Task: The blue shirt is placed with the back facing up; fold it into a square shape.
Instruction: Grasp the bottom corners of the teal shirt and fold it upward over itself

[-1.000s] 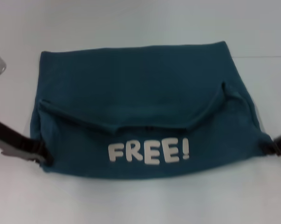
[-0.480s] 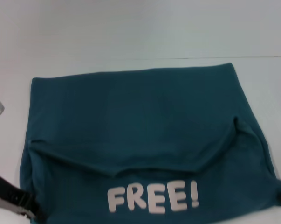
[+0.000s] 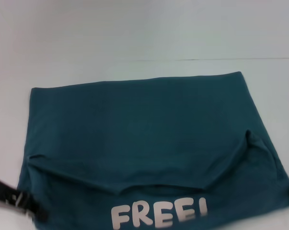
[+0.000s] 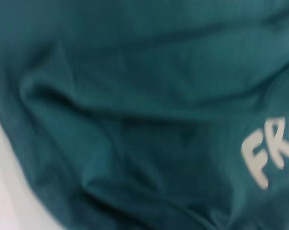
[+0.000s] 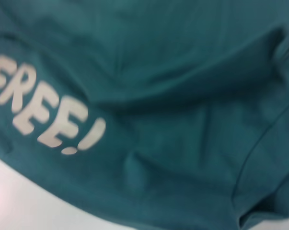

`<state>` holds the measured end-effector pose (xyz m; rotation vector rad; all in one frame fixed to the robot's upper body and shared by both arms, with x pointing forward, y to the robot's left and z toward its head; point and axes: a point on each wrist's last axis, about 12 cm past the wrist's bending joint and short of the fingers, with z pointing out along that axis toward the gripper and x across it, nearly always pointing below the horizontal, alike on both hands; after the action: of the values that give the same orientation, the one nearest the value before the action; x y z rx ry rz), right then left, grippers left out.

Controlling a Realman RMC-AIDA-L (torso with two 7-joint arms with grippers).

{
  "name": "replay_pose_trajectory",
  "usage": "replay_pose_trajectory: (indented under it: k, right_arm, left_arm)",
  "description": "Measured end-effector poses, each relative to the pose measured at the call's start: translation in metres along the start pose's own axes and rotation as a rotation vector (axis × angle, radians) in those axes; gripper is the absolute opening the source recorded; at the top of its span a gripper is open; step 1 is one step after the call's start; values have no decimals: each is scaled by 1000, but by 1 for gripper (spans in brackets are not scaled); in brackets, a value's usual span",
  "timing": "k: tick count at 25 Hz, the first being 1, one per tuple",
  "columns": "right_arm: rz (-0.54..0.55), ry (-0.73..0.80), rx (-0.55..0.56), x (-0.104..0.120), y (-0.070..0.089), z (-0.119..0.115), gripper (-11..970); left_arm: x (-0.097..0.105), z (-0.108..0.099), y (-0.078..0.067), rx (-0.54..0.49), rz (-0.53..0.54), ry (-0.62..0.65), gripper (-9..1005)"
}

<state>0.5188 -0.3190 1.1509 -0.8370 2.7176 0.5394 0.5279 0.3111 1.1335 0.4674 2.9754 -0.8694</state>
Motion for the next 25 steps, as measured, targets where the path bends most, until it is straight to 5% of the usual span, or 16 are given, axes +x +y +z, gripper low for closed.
replay_pose_trajectory:
  k: [7, 12, 18, 25]
  right_arm:
    - [55, -259, 29, -17, -17, -45, 73]
    - [38, -366, 66, -46, -19, -56, 73]
    - [46, -433, 154, -84, -22, -49, 73]
    - [56, -466, 265, -127, -32, -8, 74]
  left_arm:
    - [-14, -35, -1, 2, 45, -202, 142]
    - [-43, -50, -3, -37, 93, -384, 141]
    - [-74, -56, -2, -135, 113, -541, 140]
    - [-111, -39, 12, -246, 89, -677, 140]
